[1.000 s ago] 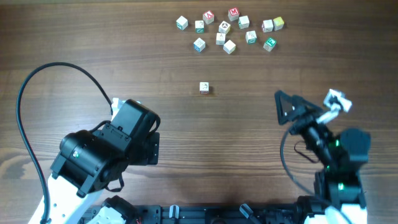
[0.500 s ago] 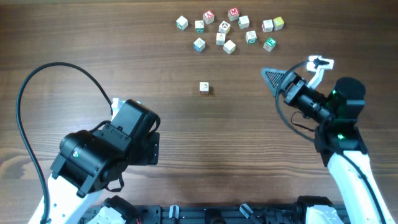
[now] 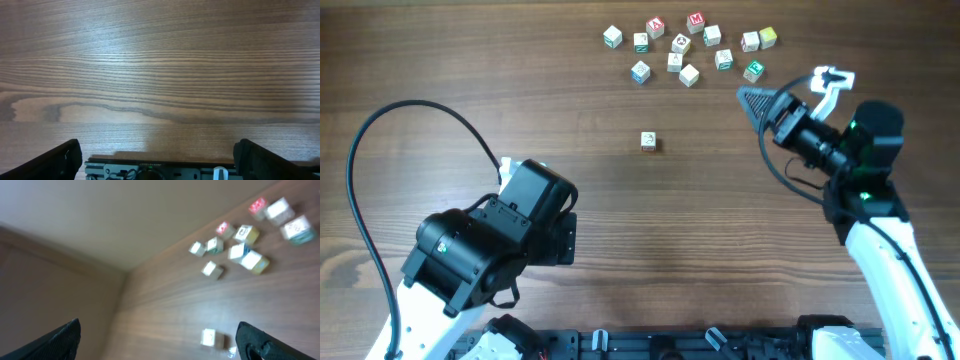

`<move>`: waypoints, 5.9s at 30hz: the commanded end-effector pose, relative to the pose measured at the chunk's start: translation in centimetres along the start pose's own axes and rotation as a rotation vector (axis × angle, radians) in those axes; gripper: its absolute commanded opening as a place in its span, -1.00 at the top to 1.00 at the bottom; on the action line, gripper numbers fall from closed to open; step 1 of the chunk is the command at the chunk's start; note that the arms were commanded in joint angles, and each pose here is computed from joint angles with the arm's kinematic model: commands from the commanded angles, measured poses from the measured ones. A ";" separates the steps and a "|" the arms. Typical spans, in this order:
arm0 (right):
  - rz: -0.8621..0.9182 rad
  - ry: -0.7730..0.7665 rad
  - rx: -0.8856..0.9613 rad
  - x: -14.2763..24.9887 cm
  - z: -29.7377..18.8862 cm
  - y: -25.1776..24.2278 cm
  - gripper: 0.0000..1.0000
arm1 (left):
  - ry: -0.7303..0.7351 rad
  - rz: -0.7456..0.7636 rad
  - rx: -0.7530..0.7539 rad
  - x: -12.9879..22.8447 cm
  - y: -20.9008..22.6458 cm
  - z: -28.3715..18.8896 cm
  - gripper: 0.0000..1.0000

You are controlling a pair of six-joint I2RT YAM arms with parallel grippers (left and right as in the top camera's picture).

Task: Form a horizontal line
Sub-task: 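Raise the right gripper and turn it toward the block cluster, then reach the right gripper over the cluster toward the soccer-ball block, then lower the right gripper and close it on the soccer-ball block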

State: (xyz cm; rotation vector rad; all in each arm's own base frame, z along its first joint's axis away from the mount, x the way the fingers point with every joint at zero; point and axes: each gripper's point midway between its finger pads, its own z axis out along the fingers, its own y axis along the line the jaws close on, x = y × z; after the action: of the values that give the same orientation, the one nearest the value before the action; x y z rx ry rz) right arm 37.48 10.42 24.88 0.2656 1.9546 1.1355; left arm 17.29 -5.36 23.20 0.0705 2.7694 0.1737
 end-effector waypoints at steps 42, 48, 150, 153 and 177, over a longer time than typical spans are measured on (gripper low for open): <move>-0.068 0.235 0.599 -6.5 14.4 -3.0 -0.97 | -0.005 -0.002 -0.017 -0.1 0.3 0.1 -1.00; -0.082 0.226 0.567 -6.0 16.9 -3.0 -0.97 | -0.005 -0.002 -0.017 -0.1 0.3 0.1 -1.00; -0.249 0.157 0.662 0.2 28.6 -14.6 -0.72 | -0.005 -0.001 -0.017 -0.1 0.3 0.1 -1.00; -0.225 0.139 0.660 0.6 29.3 -15.8 -0.74 | -0.005 -0.002 -0.017 -0.1 0.3 0.1 -1.00; -0.154 0.064 0.700 2.7 31.6 -22.2 -0.42 | -0.005 -0.001 -0.017 -0.1 0.3 0.1 -1.00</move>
State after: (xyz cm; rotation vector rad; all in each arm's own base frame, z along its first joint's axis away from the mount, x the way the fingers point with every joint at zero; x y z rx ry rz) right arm 64.38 19.92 1.94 0.3797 2.2920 0.3662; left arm 17.29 -5.36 23.20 0.0705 2.7694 0.1737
